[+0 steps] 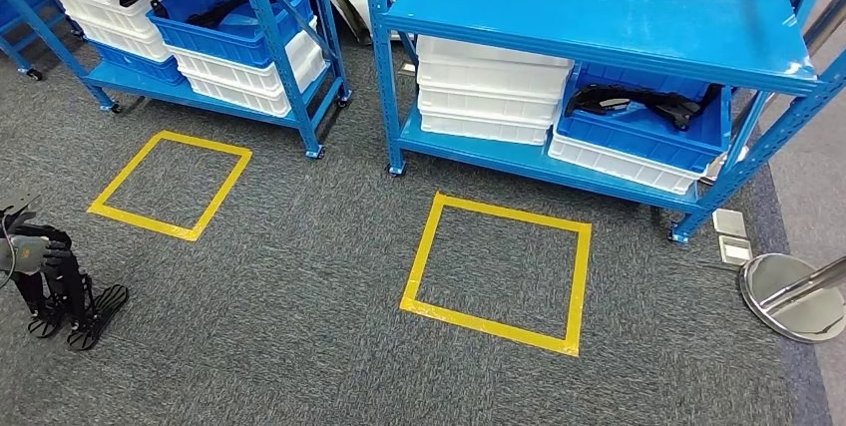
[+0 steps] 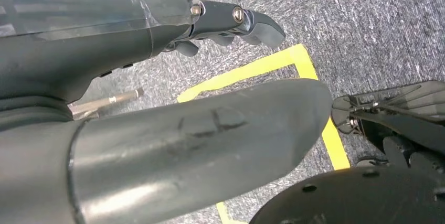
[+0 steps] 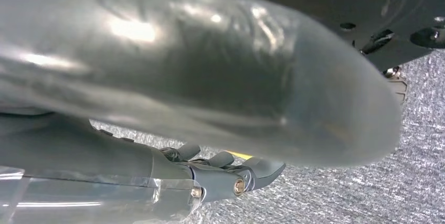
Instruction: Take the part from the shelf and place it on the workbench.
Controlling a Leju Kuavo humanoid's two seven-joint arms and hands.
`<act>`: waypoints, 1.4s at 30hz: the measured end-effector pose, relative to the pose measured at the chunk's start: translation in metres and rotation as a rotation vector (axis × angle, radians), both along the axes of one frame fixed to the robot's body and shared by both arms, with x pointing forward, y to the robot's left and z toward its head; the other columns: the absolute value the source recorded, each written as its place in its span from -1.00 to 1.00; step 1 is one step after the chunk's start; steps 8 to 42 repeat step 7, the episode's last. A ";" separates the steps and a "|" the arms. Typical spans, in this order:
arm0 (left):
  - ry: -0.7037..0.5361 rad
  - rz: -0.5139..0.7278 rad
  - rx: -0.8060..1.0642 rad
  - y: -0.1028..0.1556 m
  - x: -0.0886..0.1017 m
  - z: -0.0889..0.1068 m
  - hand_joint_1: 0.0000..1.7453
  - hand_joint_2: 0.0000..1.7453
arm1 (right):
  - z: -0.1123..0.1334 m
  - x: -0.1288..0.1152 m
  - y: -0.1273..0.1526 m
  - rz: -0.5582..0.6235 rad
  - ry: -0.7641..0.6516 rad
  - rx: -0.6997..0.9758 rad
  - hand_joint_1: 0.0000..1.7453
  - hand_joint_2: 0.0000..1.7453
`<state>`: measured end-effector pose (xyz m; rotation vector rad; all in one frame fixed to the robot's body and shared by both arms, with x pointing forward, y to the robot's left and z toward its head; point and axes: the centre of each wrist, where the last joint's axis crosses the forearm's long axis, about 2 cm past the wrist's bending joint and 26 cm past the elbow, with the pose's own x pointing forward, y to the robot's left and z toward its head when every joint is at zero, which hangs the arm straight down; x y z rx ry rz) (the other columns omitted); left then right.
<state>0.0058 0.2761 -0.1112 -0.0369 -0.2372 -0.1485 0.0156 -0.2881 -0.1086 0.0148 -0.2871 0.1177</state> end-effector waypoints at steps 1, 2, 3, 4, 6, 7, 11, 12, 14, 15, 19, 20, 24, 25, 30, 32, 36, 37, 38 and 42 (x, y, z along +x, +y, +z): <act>0.000 0.010 0.001 0.001 0.000 0.000 -1.00 -1.00 | 0.000 0.000 -0.001 -0.005 0.000 0.000 -1.00 -1.00; 0.001 0.020 0.002 0.002 0.000 0.000 -1.00 -1.00 | 0.000 0.000 -0.001 -0.011 0.001 0.000 -1.00 -1.00; 0.001 0.029 0.003 0.003 0.000 0.000 -1.00 -1.00 | 0.000 0.000 -0.002 -0.016 0.001 -0.001 -1.00 -1.00; 0.001 0.036 0.004 0.003 0.000 0.000 -1.00 -1.00 | 0.000 -0.001 -0.002 -0.020 0.001 -0.001 -1.00 -1.00; 0.000 0.051 0.006 0.005 0.000 0.000 -1.00 -1.00 | 0.000 -0.001 -0.003 -0.029 0.002 -0.002 -1.00 -1.00; 0.000 0.055 0.006 0.005 0.000 0.000 -1.00 -1.00 | 0.000 -0.001 -0.003 -0.031 0.002 -0.003 -1.00 -1.00; 0.000 0.055 0.006 0.005 0.000 0.000 -1.00 -1.00 | 0.000 -0.001 -0.003 -0.031 0.002 -0.003 -1.00 -1.00; 0.000 0.055 0.006 0.005 0.000 0.000 -1.00 -1.00 | 0.000 -0.001 -0.003 -0.031 0.002 -0.003 -1.00 -1.00; 0.000 0.055 0.006 0.005 0.000 0.000 -1.00 -1.00 | 0.000 -0.001 -0.003 -0.031 0.002 -0.003 -1.00 -1.00; 0.000 0.055 0.006 0.005 0.000 0.000 -1.00 -1.00 | 0.000 -0.001 -0.003 -0.031 0.002 -0.003 -1.00 -1.00; 0.000 0.055 0.006 0.005 0.000 0.000 -1.00 -1.00 | 0.000 -0.001 -0.003 -0.031 0.002 -0.003 -1.00 -1.00; 0.000 0.055 0.006 0.005 0.000 0.000 -1.00 -1.00 | 0.000 -0.001 -0.003 -0.031 0.002 -0.003 -1.00 -1.00; 0.000 0.055 0.006 0.005 0.000 0.000 -1.00 -1.00 | 0.000 -0.001 -0.003 -0.031 0.002 -0.003 -1.00 -1.00; 0.000 0.055 0.006 0.005 0.000 0.000 -1.00 -1.00 | 0.000 -0.001 -0.003 -0.031 0.002 -0.003 -1.00 -1.00; 0.000 0.055 0.006 0.005 0.000 0.000 -1.00 -1.00 | 0.000 -0.001 -0.003 -0.031 0.002 -0.003 -1.00 -1.00; 0.000 0.055 0.006 0.005 0.000 0.000 -1.00 -1.00 | 0.000 -0.001 -0.003 -0.031 0.002 -0.003 -1.00 -1.00; 0.000 0.055 0.006 0.005 0.000 0.000 -1.00 -1.00 | 0.000 -0.001 -0.003 -0.031 0.002 -0.003 -1.00 -1.00; 0.000 0.055 0.006 0.005 0.000 0.000 -1.00 -1.00 | 0.000 -0.001 -0.003 -0.031 0.002 -0.003 -1.00 -1.00; 0.000 0.055 0.006 0.005 0.000 0.000 -1.00 -1.00 | 0.000 -0.001 -0.003 -0.031 0.002 -0.003 -1.00 -1.00; 0.000 0.055 0.006 0.005 0.000 0.000 -1.00 -1.00 | 0.000 -0.001 -0.003 -0.031 0.002 -0.003 -1.00 -1.00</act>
